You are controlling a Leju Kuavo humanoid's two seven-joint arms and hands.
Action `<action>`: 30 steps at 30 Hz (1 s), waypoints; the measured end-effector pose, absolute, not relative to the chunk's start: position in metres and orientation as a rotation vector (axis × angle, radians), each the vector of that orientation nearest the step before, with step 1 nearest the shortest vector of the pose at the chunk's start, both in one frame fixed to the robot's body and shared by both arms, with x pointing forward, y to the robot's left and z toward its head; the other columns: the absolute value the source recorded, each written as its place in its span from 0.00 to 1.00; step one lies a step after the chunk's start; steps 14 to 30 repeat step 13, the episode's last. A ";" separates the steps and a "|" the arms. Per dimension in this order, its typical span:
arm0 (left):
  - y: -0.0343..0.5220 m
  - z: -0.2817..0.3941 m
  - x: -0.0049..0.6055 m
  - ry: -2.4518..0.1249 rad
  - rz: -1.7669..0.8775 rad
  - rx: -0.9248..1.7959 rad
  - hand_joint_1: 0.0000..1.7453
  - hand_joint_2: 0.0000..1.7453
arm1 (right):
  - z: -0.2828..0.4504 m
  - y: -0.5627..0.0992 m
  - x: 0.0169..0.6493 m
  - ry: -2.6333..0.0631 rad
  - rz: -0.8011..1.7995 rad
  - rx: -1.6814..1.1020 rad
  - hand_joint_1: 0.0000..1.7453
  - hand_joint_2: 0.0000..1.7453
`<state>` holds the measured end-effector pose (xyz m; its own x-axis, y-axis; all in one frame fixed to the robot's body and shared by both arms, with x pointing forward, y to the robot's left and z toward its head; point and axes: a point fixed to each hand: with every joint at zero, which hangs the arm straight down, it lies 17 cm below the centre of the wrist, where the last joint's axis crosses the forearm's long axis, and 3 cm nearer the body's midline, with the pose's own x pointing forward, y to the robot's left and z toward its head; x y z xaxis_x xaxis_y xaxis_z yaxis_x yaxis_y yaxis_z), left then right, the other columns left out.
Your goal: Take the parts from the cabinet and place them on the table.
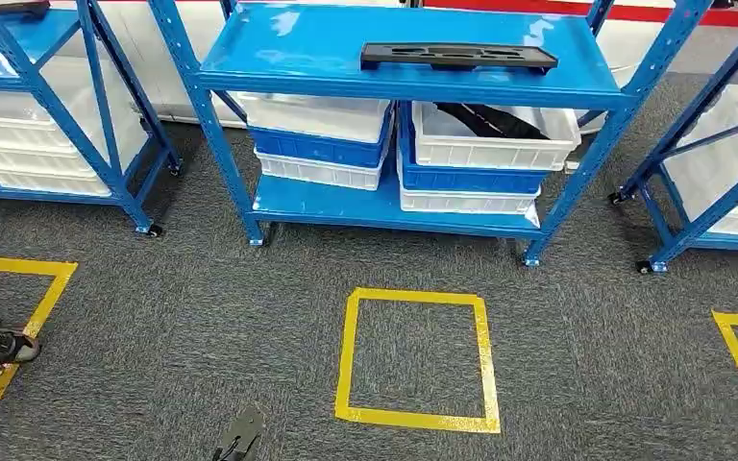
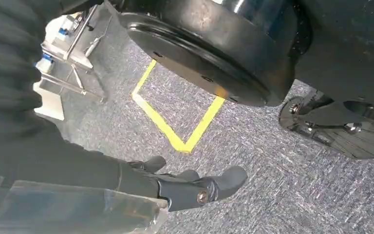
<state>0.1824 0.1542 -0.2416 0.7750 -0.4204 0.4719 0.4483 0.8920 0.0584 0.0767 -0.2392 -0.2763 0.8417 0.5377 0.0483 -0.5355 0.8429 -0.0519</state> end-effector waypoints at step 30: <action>0.159 -0.243 0.183 -0.491 -0.474 -0.043 0.00 0.00 | -0.277 -0.240 0.072 -0.054 0.563 -0.031 0.00 1.00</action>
